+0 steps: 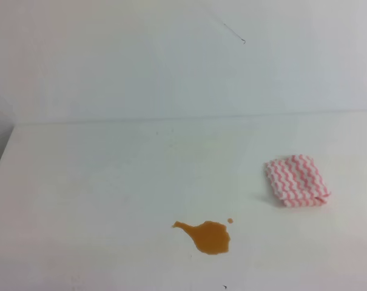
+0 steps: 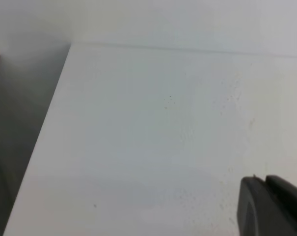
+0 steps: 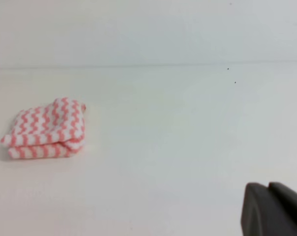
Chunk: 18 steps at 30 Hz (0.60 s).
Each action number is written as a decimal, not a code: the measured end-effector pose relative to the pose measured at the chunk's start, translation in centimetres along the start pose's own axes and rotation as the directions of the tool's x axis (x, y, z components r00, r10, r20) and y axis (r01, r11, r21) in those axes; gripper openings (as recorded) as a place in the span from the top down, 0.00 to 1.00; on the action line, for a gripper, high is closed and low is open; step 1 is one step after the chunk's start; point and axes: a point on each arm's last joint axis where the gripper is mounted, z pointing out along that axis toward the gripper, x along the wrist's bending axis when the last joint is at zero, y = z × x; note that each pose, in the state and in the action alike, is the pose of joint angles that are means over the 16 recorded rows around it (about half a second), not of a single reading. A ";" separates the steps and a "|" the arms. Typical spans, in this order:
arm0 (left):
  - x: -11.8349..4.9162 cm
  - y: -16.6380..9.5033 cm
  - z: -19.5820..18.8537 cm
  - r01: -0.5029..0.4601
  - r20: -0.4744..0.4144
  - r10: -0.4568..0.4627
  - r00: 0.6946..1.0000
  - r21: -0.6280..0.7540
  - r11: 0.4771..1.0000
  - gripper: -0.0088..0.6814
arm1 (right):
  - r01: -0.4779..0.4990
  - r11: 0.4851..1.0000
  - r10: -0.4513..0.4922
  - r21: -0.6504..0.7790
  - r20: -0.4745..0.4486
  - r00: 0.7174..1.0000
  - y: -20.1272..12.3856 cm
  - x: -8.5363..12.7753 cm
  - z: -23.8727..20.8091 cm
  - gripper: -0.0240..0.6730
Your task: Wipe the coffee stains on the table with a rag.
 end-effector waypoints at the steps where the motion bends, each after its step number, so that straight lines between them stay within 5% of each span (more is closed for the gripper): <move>1: 0.0 0.0 0.0 -0.001 0.000 0.001 1.000 0.000 1.000 0.99 | 0.000 1.000 0.000 0.000 0.000 1.000 0.0 0.0 0.0 0.97; 18: 0.0 0.0 0.0 -0.006 0.000 0.006 1.000 -0.001 1.000 0.99 | 0.000 1.000 0.000 0.000 0.000 1.000 0.0 0.0 0.0 0.97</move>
